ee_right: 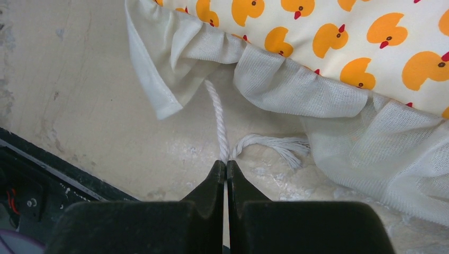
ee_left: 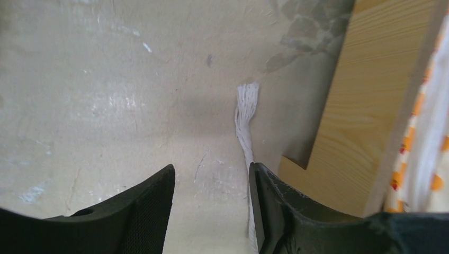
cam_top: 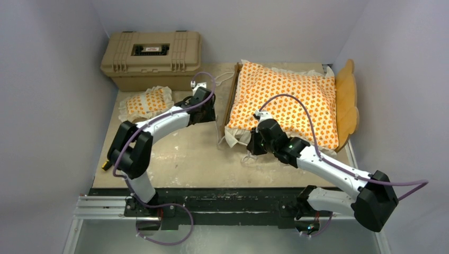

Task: Set up the pet bed
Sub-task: Tie the ropes to the bed frame.

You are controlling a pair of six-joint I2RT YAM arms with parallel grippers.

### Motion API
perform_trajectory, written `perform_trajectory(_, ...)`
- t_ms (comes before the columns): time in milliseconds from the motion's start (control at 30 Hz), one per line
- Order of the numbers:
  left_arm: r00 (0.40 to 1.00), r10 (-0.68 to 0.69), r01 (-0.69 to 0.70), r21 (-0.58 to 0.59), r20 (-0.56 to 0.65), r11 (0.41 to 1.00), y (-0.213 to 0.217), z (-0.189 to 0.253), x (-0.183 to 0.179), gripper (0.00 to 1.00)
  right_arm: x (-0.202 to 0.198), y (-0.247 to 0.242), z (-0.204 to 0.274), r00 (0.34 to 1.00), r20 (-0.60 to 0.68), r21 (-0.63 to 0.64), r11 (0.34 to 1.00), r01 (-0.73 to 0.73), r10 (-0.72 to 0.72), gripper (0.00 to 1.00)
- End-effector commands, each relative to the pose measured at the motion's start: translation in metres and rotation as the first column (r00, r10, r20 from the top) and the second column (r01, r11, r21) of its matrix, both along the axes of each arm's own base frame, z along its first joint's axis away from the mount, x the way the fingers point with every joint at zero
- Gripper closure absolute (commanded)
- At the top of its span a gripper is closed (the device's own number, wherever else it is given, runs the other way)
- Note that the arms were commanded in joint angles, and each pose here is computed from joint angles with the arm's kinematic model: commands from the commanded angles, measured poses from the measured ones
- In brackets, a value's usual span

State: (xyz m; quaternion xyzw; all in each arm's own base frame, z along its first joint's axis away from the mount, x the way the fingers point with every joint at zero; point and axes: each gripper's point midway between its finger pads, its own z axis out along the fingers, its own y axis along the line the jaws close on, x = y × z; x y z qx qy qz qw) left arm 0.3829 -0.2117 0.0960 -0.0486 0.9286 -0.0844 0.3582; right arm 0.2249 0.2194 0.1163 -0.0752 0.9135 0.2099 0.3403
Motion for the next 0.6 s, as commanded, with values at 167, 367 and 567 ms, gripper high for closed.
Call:
perform_trajectory(167,0.984,0.164,-0.163,0.013,-0.066,0.986,-0.019,-0.036,0.02,0.47,0.008,0.01,0.012,0.999,0.049,0.047,0.999,-0.02,0.018,1.0)
perform_trajectory(367,0.976,0.211,-0.207,0.07,-0.055,0.976,-0.02,-0.06,0.03,0.47,0.008,0.011,0.015,0.998,0.058,0.055,0.998,-0.029,0.026,1.0)
perform_trajectory(567,0.974,0.216,-0.207,0.109,-0.069,0.972,-0.022,-0.086,0.024,0.51,0.006,0.01,0.017,0.998,0.059,0.058,0.998,-0.029,0.026,1.0)
